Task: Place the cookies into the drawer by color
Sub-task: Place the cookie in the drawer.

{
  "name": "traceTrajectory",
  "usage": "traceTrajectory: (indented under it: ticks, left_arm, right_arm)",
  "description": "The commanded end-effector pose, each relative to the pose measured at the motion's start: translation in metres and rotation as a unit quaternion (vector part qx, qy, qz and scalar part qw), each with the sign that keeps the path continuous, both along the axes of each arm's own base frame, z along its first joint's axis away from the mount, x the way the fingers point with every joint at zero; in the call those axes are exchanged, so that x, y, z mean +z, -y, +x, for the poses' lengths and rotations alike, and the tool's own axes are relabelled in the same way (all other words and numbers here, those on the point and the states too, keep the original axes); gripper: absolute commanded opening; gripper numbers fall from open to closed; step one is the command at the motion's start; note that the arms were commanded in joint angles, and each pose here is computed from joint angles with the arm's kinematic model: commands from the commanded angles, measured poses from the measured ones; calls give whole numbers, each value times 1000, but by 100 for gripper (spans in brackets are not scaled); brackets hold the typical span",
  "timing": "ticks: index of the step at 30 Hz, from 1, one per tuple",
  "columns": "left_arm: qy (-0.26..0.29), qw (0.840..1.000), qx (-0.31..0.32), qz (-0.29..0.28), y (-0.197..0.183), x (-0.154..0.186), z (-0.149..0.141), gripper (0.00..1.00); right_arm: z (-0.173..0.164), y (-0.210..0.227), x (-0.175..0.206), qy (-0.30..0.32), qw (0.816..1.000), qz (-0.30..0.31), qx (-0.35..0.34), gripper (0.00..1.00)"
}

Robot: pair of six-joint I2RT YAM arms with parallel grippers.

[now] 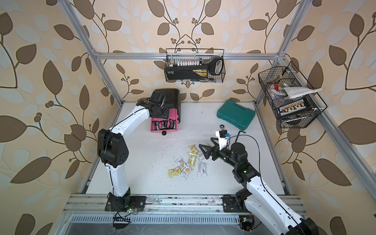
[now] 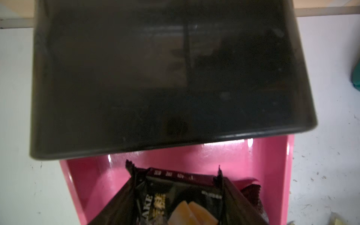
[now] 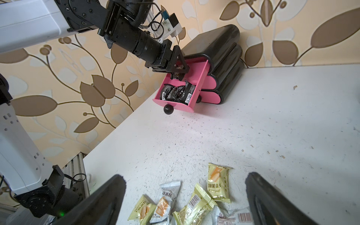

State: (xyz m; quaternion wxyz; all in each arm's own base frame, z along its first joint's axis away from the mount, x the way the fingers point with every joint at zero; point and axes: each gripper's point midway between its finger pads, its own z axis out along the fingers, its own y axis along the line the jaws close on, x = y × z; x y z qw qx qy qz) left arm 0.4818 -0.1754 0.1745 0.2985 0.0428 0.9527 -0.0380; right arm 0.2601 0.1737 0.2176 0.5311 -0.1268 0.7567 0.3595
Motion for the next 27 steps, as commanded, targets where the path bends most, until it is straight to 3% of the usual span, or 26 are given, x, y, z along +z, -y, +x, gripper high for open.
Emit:
traceTrajectory:
  ticks: [1, 10, 16, 21, 25, 27]
  left_arm:
    - [35, 999, 8, -6, -5, 26, 11, 71]
    - [58, 996, -5, -70, 3, 76, -14, 78]
    - [63, 976, -26, -208, 21, 110, -72, 79]
    - [38, 939, 11, -340, 22, 91, -131, 73]
    - [22, 918, 51, -392, 18, 59, -157, 68]
    - [12, 916, 65, -395, 16, 42, -162, 66]
  right_arm:
    - [0, 1, 9, 17, 1000, -1, -3, 99]
    - [0, 0, 8, 15, 1000, -2, -3, 99]
    - [0, 0, 7, 14, 1000, -2, -2, 99]
    - [0, 0, 8, 14, 1000, -1, -1, 99]
    - [0, 0, 9, 15, 1000, -1, 0, 99]
    - [-1, 0, 8, 14, 1000, 0, 0, 99]
